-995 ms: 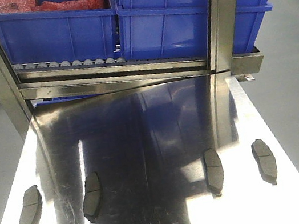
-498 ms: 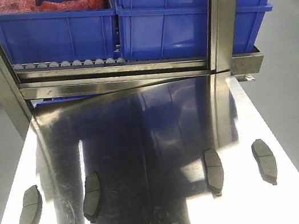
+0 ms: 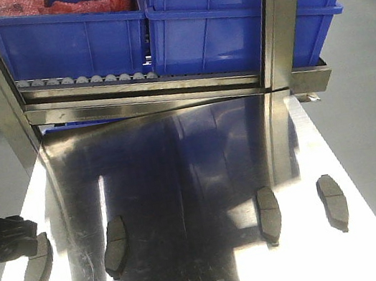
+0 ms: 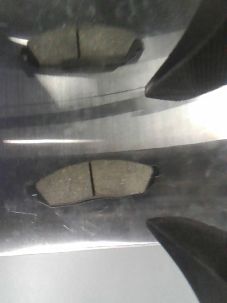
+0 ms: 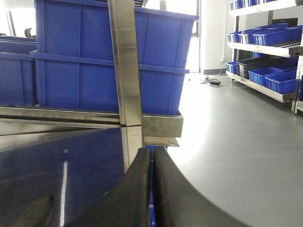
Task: Move and align brake pads A on conveyor
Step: 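Lower the left gripper over the brake pad nearest the left arm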
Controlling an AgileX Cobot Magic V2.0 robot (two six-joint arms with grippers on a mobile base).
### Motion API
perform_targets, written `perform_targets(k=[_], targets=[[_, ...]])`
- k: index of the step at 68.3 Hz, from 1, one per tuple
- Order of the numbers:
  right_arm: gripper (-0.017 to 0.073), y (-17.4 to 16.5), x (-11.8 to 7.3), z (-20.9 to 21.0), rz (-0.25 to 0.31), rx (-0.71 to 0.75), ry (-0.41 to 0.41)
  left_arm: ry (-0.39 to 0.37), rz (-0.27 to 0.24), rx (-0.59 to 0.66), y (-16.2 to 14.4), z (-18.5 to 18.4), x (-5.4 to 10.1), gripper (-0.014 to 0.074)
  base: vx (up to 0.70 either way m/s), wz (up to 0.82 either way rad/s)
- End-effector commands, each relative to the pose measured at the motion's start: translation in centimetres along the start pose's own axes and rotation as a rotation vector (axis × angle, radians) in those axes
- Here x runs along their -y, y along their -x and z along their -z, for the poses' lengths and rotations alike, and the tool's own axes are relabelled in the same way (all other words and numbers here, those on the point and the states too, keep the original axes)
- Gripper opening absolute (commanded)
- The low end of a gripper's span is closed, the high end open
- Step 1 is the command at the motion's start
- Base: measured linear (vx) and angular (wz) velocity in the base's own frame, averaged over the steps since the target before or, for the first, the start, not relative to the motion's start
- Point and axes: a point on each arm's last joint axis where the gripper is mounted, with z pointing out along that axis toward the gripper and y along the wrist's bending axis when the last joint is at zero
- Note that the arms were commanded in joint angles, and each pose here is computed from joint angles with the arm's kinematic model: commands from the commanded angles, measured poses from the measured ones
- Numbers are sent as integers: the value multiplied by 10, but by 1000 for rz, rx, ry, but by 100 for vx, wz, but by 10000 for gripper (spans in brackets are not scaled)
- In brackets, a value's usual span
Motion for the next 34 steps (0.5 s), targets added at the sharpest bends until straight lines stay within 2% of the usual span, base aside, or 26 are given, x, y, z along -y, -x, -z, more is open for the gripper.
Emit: perform_targets(k=[1,24,34], targets=[[-11,3,0,1,6,74,2,-5,12,94,14,4,3,503,0,0],[-11,3,0,1,6,74,2,35,-4,88,23,-22,-4,503,0,0],[-11,3,0,1,6,74,2,63,-33,58,23,-31,-8,503,0,0]])
